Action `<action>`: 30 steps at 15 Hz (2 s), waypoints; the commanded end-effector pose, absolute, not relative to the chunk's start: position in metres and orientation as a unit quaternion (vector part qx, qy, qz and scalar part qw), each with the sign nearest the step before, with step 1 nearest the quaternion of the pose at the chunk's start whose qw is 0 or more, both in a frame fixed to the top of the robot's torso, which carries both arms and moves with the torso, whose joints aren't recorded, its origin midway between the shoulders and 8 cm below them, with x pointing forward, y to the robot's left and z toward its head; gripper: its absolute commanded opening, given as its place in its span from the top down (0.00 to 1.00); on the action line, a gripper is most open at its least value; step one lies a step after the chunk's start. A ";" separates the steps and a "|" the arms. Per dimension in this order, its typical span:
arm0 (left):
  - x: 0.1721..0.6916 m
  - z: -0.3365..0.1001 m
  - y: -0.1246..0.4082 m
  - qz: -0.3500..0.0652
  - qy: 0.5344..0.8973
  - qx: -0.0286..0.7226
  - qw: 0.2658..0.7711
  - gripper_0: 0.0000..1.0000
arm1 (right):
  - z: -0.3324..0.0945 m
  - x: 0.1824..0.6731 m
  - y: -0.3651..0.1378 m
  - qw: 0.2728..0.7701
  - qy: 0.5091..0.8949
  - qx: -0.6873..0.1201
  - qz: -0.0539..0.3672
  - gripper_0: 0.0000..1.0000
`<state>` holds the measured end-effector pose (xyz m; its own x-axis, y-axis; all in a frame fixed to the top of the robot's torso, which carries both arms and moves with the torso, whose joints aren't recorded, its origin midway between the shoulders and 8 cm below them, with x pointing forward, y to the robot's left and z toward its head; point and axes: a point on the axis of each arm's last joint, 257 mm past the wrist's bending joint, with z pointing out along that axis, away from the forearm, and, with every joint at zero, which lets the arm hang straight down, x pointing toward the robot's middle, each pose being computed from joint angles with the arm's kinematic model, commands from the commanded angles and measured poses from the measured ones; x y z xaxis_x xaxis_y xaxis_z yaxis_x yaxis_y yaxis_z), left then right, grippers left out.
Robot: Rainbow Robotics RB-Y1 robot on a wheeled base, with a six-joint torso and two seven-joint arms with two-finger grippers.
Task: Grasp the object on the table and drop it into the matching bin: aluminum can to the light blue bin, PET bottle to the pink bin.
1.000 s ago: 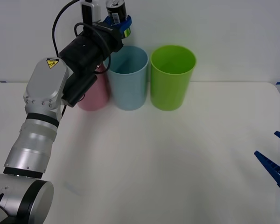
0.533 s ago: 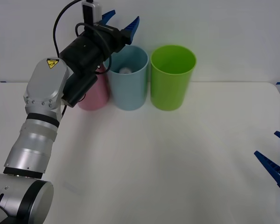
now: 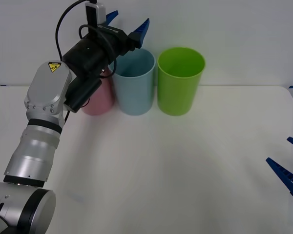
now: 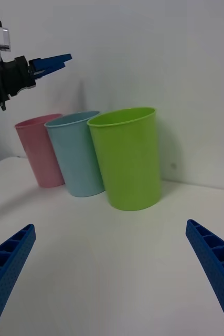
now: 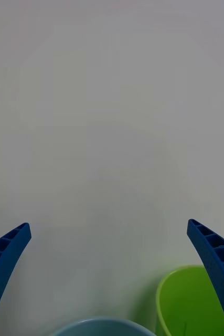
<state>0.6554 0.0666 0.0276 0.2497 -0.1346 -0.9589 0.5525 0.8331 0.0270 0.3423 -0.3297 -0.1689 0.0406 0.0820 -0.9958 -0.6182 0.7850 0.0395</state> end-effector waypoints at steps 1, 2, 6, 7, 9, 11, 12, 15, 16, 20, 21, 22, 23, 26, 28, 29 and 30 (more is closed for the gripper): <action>0.652 0.019 0.070 -0.238 0.573 0.181 0.763 0.00 | -0.169 0.342 -0.330 0.691 0.645 -0.208 0.253 0.00; 0.649 0.019 0.072 -0.243 0.571 0.184 0.762 0.00 | -0.169 0.342 -0.330 0.691 0.645 -0.208 0.253 0.00; 0.632 0.011 0.099 -0.264 0.566 0.177 0.761 0.00 | -0.169 0.342 -0.330 0.691 0.645 -0.208 0.253 0.00; 0.627 0.008 0.107 -0.264 0.565 0.174 0.762 0.00 | -0.169 0.342 -0.330 0.691 0.645 -0.208 0.253 0.00; 0.613 0.002 0.123 -0.268 0.563 0.164 0.765 0.00 | -0.169 0.342 -0.330 0.691 0.645 -0.208 0.253 0.00; 0.603 -0.004 0.135 -0.270 0.563 0.157 0.765 0.00 | -0.169 0.342 -0.330 0.691 0.645 -0.208 0.253 0.00; 0.599 -0.010 0.144 -0.271 0.565 0.154 0.764 0.00 | -0.169 0.342 -0.330 0.691 0.645 -0.208 0.253 0.00; 0.584 -0.025 0.158 -0.276 0.569 0.158 0.758 0.00 | -0.169 0.342 -0.330 0.691 0.645 -0.208 0.253 0.00; 0.580 -0.029 0.165 -0.279 0.570 0.158 0.757 0.00 | -0.169 0.342 -0.330 0.691 0.645 -0.208 0.253 0.00; 0.564 -0.045 0.193 -0.276 0.576 0.175 0.750 0.00 | -0.169 0.342 -0.330 0.691 0.645 -0.208 0.253 0.00; 0.559 -0.049 0.202 -0.272 0.578 0.178 0.749 0.00 | -0.169 0.342 -0.330 0.691 0.645 -0.208 0.253 0.00; 0.554 -0.053 0.210 -0.271 0.579 0.181 0.747 0.00 | -0.169 0.342 -0.330 0.691 0.645 -0.208 0.253 0.00; 0.549 -0.057 0.218 -0.269 0.580 0.183 0.747 0.00 | -0.169 0.342 -0.330 0.691 0.645 -0.208 0.253 0.00; 0.528 -0.078 0.247 -0.250 0.590 0.206 0.739 0.00 | -0.169 0.342 -0.330 0.691 0.645 -0.208 0.253 0.00; 0.515 -0.090 0.265 -0.234 0.597 0.223 0.734 0.00 | -0.169 0.342 -0.330 0.691 0.645 -0.208 0.253 0.00; 0.505 -0.095 0.276 -0.231 0.601 0.229 0.730 0.00 | -0.169 0.342 -0.330 0.691 0.645 -0.208 0.253 0.00; 0.497 -0.099 0.286 -0.227 0.604 0.233 0.728 0.00 | -0.169 0.342 -0.330 0.691 0.645 -0.208 0.253 0.00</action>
